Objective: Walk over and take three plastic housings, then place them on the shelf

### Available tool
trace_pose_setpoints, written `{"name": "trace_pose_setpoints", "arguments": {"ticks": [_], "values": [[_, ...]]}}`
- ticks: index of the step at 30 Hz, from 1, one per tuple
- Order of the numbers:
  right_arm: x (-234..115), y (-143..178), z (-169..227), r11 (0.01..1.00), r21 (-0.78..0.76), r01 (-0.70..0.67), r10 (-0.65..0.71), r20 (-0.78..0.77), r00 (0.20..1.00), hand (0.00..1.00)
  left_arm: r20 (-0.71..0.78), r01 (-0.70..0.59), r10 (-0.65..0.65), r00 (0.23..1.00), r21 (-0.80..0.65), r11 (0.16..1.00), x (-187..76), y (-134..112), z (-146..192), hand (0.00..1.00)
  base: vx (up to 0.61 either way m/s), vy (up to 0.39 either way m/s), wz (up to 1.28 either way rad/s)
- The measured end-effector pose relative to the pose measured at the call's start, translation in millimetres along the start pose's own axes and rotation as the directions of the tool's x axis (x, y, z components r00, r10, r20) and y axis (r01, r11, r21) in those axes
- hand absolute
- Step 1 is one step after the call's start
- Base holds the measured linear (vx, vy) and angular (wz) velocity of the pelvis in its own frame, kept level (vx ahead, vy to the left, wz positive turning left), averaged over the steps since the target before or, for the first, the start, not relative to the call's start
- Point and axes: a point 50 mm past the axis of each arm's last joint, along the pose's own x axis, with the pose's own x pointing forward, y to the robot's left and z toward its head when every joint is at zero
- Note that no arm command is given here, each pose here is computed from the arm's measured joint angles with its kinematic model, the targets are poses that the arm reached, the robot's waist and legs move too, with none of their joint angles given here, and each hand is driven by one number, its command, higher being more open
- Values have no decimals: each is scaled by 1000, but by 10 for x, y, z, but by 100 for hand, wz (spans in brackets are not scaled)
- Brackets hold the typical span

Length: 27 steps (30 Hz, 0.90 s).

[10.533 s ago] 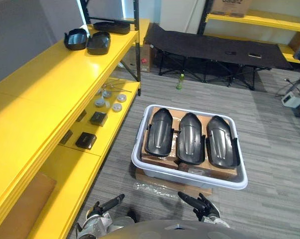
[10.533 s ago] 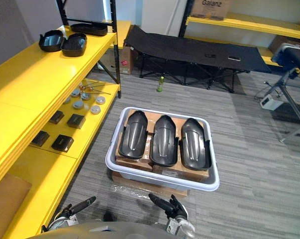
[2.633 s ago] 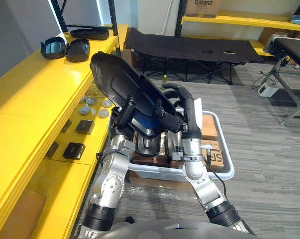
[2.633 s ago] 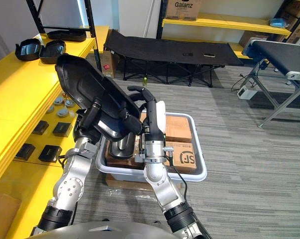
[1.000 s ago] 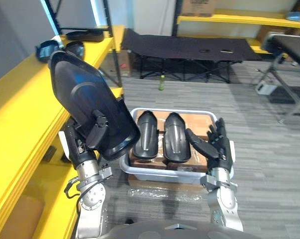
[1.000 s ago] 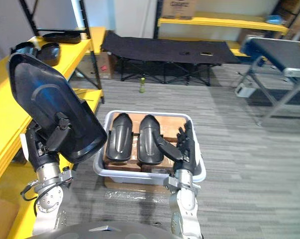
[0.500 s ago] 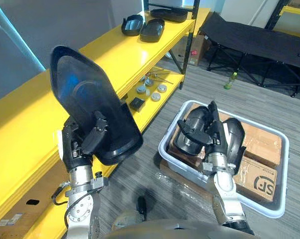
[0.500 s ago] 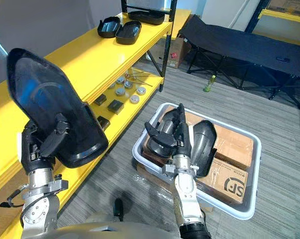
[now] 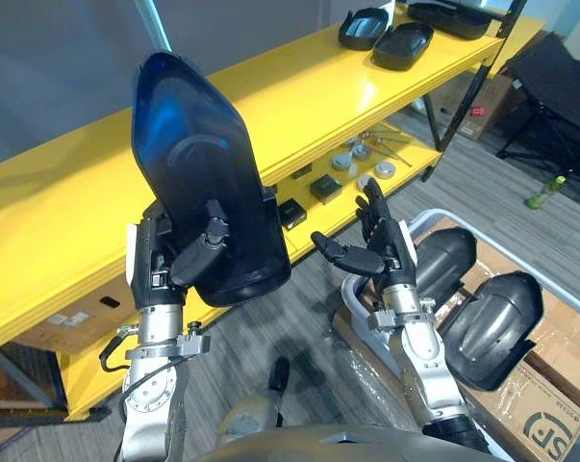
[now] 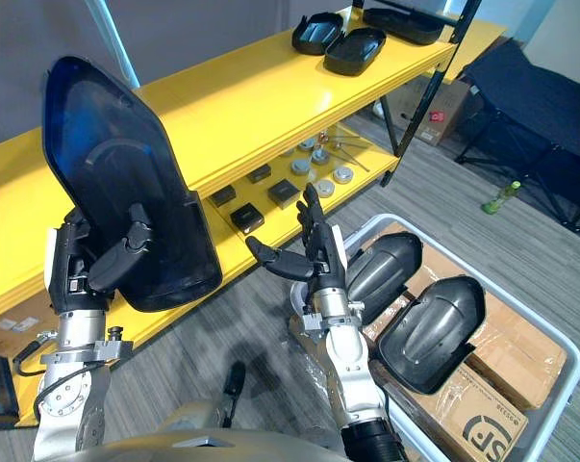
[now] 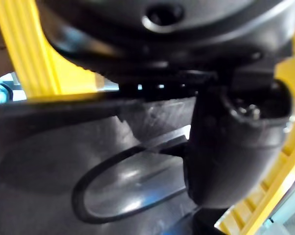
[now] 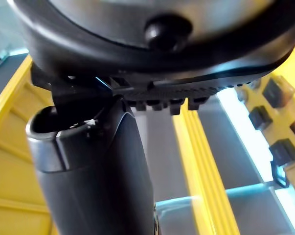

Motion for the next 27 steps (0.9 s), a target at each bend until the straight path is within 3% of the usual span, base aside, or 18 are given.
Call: {"name": "trace_pose_setpoints", "arguments": {"ticks": [6,15,23,27], "values": [[-64,-227,171,997,-53,62,-58,69,996,100,-30,146,-147,989,-35,989,-23,-191,-71,0,-152,-14,40],[2,49,180,1000,15,-8,6,107,994,100,-45,-45,45,998,-12,999,-42,-8,-92,0,28,117,-8],[-120,173,-3,997,69,-19,17,27,999,100,-4,-95,96,995,55,994,11,145,-20,0,260,150,56],[-193,255,110,994,102,-45,38,70,997,100,-1,-100,100,995,29,995,23,67,-20,0,344,-41,89]]}}
